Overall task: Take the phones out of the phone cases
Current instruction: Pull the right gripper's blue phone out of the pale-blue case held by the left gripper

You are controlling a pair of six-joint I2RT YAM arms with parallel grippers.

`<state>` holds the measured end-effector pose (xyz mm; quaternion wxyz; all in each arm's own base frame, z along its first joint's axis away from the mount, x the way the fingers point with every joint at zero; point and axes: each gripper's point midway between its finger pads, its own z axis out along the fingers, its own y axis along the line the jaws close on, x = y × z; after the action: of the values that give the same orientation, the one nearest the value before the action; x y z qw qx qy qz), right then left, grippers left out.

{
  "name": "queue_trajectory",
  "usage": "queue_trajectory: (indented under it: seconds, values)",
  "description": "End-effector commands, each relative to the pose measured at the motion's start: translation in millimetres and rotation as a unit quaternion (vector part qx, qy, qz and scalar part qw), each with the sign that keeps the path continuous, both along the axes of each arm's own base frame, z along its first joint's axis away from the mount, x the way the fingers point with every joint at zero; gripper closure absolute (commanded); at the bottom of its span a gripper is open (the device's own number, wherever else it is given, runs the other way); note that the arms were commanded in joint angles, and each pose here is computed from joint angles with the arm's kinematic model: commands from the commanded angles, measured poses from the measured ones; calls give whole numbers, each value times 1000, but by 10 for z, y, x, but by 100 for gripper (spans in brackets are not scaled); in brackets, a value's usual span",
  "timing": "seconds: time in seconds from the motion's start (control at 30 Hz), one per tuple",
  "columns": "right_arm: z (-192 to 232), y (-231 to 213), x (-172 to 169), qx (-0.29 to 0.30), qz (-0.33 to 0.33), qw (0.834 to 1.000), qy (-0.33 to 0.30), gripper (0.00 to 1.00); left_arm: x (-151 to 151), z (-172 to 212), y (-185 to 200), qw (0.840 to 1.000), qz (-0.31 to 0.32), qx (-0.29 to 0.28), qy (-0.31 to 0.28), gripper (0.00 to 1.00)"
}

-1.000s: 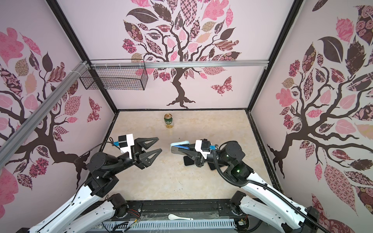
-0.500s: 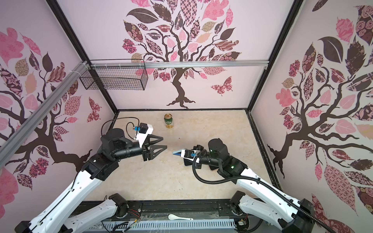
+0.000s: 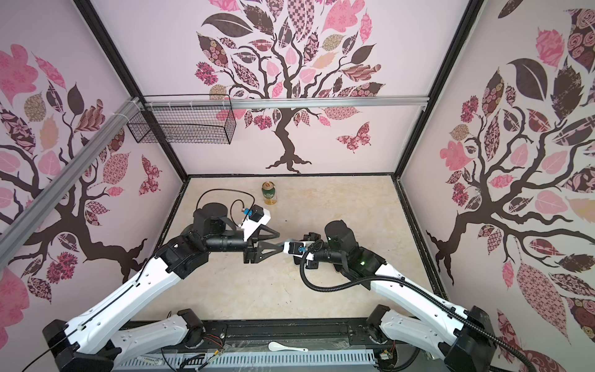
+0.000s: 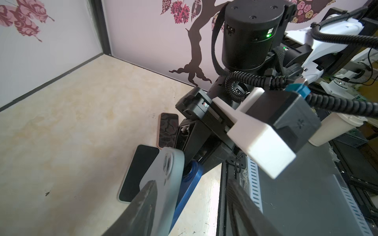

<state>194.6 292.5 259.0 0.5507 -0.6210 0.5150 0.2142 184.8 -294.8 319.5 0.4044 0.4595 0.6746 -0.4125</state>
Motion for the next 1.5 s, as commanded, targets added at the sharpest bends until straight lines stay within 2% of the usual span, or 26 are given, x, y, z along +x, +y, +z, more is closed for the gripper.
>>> queue_trajectory:
  seconds: [0.0, 0.5, 0.73, 1.2, 1.33, 1.43, 1.47]
  values:
    - [271, 35, -3, 27, 10, 999, -40, 100, 97, 93, 14, 999, 21, 6, -25, 42]
    - [280, 70, -62, 33, 28, 999, -33, 100, 83, 0, -124, 1000, -4, 10, -5, 45]
    - [285, 78, -83, 35, 33, 998, -29, 100, 150, -131, -110, 999, 13, 34, -2, 48]
    - [306, 141, -146, 38, 50, 998, -27, 100, 267, -340, 17, 993, 44, 112, -7, 68]
    - [303, 144, -149, 42, 49, 998, -24, 100, 264, -320, 39, 992, 44, 113, -15, 82]
    - [297, 140, -160, 43, 50, 998, -20, 100, 273, -313, 52, 992, 48, 115, -21, 98]
    - [297, 137, -163, 44, 50, 998, -20, 100, 281, -313, 61, 992, 51, 117, -22, 100]
